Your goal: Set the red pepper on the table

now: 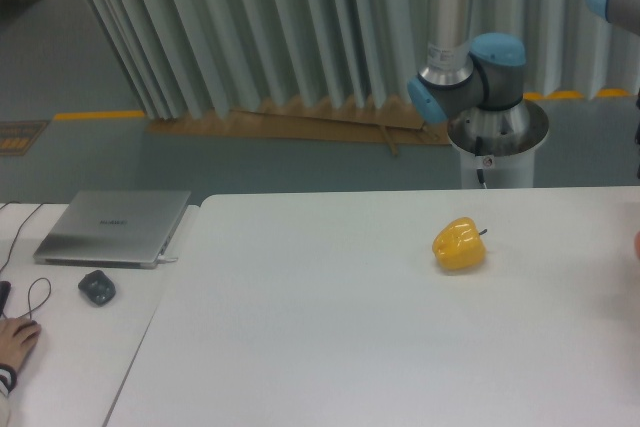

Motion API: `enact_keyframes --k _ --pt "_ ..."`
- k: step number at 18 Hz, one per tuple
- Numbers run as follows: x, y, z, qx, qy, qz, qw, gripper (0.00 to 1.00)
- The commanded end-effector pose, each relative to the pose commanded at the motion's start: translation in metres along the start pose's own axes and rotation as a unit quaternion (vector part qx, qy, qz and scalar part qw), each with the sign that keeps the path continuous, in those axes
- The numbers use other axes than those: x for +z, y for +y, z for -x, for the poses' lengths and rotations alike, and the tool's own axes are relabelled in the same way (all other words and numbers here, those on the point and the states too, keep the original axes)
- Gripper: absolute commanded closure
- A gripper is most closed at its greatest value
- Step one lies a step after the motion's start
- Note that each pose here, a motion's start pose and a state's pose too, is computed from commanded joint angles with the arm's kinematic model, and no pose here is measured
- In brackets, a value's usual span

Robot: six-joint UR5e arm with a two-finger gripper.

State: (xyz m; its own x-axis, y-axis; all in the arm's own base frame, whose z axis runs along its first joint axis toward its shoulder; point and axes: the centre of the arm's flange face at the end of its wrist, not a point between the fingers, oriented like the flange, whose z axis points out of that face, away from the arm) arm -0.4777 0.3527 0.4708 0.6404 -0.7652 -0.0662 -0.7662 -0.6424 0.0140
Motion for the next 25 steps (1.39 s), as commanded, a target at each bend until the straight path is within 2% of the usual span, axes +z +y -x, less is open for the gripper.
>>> enact_keyframes --k 13,17,20,21,25 --pt "-0.002 -0.012 -0.001 -0.015 -0.001 0.002 0.9999 0.00" --pt "-0.003 -0.017 0.002 -0.034 -0.012 0.006 0.9993 0.00" --pt "0.004 -0.025 0.002 -0.078 -0.012 -0.010 0.9968 0.00" --pt "0.004 -0.025 0.003 -0.079 -0.016 -0.008 0.9967 0.00" --pt "-0.003 -0.021 0.011 -0.063 -0.071 0.015 0.9954 0.00"
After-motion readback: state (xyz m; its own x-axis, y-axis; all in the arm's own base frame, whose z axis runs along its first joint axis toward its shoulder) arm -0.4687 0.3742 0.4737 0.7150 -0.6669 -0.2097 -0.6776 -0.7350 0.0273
